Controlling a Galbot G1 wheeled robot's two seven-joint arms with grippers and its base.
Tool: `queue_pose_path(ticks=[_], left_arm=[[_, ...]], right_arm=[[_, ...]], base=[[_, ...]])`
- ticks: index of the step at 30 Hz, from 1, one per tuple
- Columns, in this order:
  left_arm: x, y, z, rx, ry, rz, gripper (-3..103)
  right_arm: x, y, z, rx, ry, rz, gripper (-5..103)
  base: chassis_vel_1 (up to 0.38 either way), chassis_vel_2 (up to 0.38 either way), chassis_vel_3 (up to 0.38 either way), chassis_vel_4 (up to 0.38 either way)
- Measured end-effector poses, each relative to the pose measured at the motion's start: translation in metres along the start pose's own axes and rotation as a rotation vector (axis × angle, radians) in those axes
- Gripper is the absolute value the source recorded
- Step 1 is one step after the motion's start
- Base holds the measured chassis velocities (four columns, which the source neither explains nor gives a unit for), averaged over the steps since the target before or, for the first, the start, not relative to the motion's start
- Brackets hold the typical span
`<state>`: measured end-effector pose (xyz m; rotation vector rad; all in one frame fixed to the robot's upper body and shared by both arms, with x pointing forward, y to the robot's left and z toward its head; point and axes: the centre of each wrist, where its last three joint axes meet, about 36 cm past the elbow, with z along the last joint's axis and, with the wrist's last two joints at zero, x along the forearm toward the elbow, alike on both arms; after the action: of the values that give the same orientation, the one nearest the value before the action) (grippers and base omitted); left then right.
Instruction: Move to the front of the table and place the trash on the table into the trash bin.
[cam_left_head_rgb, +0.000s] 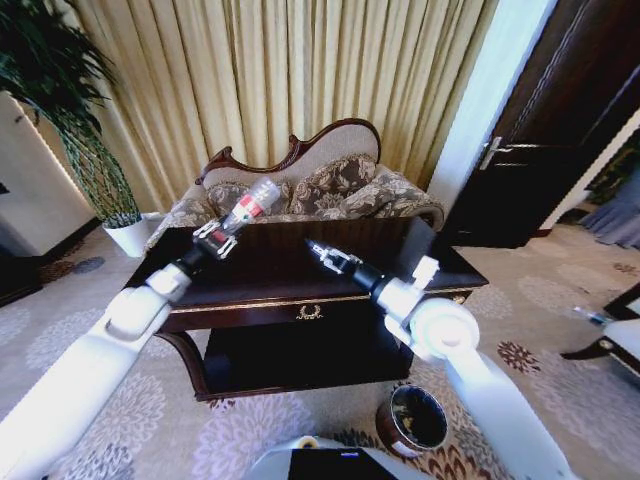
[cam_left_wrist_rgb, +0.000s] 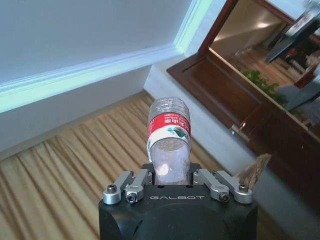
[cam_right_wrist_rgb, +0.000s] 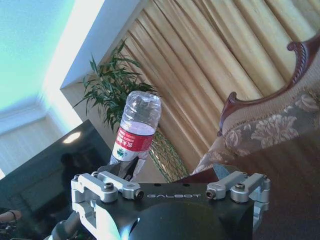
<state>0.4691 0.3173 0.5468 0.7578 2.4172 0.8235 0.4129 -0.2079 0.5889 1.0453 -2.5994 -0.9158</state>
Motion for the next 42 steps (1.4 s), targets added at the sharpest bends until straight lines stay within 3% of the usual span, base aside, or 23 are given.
queue_pose_path(ticks=[12, 37, 40, 42], left_arm=[[-0.036, -0.016, -0.001, 0.052, -0.011, 0.031, 30], [-0.047, -0.029, -0.016, 0.088, -0.022, 0.071, 30], [-0.042, -0.029, -0.015, 0.087, -0.015, 0.073, 30], [-0.04, -0.028, -0.015, 0.086, -0.014, 0.071, 30]], right_arm=[[-0.064, -0.017, -0.059, 0.102, -0.053, -0.031, 100], [-0.113, 0.002, -0.047, 0.145, -0.049, -0.032, 101], [-0.117, 0.003, -0.045, 0.147, -0.055, -0.026, 87], [-0.118, 0.004, -0.045, 0.149, -0.056, -0.026, 87]], base=[[0.0, 0.0, 0.0, 0.0], [0.0, 0.0, 0.0, 0.0], [0.0, 0.0, 0.0, 0.0], [0.0, 0.0, 0.0, 0.0]])
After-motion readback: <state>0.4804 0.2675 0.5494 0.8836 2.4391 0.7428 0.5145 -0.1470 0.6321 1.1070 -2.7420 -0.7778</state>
